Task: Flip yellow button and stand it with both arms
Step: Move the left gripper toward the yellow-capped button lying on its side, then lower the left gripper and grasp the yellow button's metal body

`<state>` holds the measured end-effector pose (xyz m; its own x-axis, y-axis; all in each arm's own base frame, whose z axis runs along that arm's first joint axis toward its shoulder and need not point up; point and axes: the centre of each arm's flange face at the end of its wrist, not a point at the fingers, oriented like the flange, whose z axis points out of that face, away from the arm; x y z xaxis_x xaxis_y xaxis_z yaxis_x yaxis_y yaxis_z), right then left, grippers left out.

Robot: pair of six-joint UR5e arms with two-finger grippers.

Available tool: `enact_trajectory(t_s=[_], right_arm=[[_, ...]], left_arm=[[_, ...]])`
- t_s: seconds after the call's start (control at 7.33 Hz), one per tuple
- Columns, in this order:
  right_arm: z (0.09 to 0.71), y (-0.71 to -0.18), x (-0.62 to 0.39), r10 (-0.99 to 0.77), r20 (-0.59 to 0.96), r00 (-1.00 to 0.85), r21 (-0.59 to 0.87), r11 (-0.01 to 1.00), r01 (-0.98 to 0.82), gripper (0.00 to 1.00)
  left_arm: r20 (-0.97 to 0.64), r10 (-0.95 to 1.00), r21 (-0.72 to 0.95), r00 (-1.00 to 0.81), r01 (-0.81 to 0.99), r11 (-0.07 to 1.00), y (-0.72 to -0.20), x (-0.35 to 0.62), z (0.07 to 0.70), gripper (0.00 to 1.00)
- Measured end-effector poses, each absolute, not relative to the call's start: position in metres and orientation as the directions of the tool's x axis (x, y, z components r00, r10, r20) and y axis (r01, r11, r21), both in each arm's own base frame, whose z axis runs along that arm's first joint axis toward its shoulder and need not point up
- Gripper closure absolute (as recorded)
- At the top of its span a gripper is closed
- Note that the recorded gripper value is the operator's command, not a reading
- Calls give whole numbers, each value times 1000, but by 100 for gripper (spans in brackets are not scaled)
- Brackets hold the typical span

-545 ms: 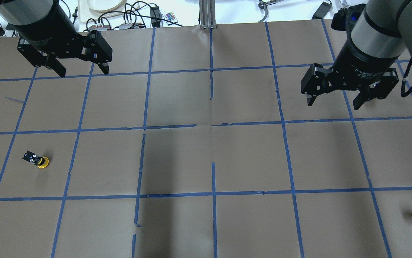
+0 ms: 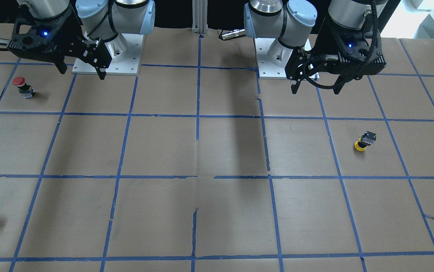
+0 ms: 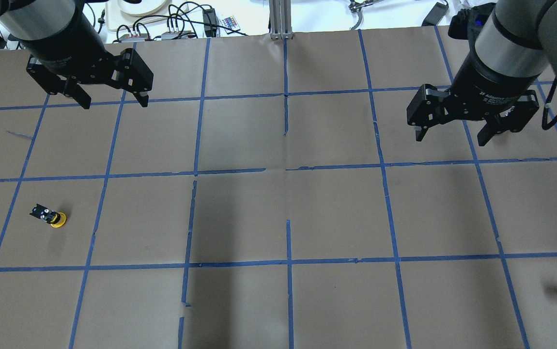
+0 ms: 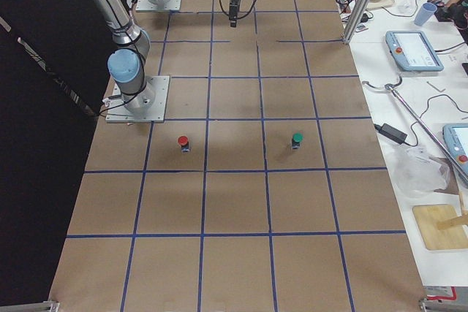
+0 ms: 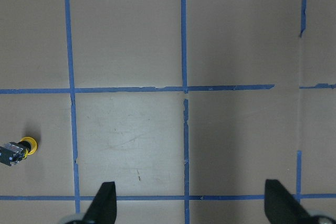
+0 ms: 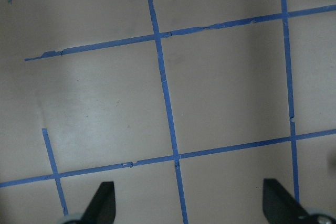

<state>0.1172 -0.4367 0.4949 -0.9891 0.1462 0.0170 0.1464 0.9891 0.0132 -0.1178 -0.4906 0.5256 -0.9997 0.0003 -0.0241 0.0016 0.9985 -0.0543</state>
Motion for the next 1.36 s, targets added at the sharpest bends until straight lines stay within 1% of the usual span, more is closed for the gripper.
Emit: enact_trajectory(t_s=[0.27, 0.55, 0.82, 1.09, 1.36], right_arm=[[495, -437, 117, 146, 17, -989, 13, 989, 146, 0], [495, -437, 117, 146, 16, -989, 13, 989, 146, 0], [495, -437, 117, 146, 16, -989, 13, 989, 147, 0], [495, -437, 117, 147, 16, -989, 13, 989, 147, 0], [495, -436, 118, 148, 13, -989, 15, 989, 148, 0]], left_arm=[[-48, 6, -22, -999, 7, 1000, -491, -85, 519, 0], [-98, -8, 21, -995, -11, 1000, -489, -33, 515, 0], [-129, 21, 45, -991, 15, 999, -498, 23, 504, 0], [-111, 76, 88, -991, 66, 994, -506, 84, 470, 0], [-88, 159, 113, -983, 149, 982, -502, 127, 435, 1]])
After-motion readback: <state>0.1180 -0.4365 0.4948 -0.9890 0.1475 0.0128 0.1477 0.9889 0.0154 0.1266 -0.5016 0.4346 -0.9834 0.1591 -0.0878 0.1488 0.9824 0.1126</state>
